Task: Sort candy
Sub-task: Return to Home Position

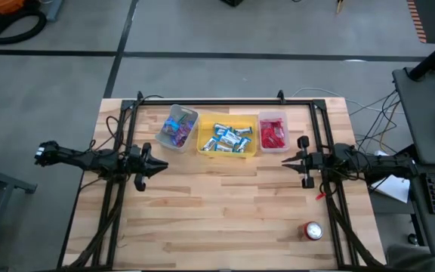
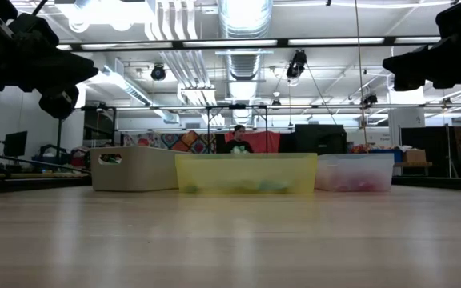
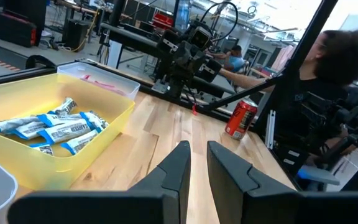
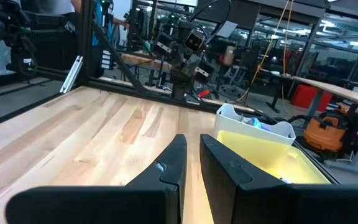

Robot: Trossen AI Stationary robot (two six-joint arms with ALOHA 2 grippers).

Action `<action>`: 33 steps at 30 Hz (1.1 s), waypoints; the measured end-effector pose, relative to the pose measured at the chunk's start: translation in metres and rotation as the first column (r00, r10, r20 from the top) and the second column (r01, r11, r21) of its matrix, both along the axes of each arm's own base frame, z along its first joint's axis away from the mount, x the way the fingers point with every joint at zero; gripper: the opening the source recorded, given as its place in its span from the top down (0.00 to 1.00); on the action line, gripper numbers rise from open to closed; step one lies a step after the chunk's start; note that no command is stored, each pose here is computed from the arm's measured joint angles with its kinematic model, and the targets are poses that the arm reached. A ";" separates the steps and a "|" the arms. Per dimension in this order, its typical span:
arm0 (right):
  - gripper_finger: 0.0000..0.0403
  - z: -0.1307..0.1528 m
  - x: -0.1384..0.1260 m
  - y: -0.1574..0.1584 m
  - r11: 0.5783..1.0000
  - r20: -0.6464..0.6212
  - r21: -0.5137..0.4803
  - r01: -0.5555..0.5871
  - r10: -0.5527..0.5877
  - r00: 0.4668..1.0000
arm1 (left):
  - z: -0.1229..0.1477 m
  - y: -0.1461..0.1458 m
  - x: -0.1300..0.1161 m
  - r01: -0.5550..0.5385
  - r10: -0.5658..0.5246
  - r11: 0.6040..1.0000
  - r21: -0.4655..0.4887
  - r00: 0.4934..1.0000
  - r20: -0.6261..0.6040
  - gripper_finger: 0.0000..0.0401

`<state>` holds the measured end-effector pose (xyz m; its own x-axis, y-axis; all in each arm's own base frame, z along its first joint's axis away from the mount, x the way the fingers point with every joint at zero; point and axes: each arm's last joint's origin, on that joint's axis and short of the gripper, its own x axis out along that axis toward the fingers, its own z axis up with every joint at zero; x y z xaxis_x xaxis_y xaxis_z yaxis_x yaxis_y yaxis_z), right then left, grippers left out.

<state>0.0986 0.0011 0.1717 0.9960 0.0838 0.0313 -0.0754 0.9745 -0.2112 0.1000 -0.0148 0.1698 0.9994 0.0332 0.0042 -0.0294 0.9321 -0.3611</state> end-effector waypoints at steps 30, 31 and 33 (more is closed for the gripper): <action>0.90 0.001 0.000 0.000 1.000 0.003 0.000 0.000 0.000 1.000 | -0.001 0.000 0.001 0.000 0.000 1.000 0.002 1.000 -0.009 0.90; 0.90 0.001 0.000 0.000 1.000 0.003 0.000 0.000 0.000 1.000 | -0.001 0.000 0.001 0.000 0.000 1.000 0.002 1.000 -0.009 0.90; 0.90 0.001 0.000 0.000 1.000 0.003 0.000 0.000 0.000 1.000 | -0.001 0.000 0.001 0.000 0.000 1.000 0.002 1.000 -0.010 0.90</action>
<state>0.0984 0.0011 0.1728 0.9959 0.0838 0.0343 -0.0747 0.9745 -0.2115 0.1007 -0.0150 0.1689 0.9994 0.0332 -0.0054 -0.0329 0.9329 -0.3588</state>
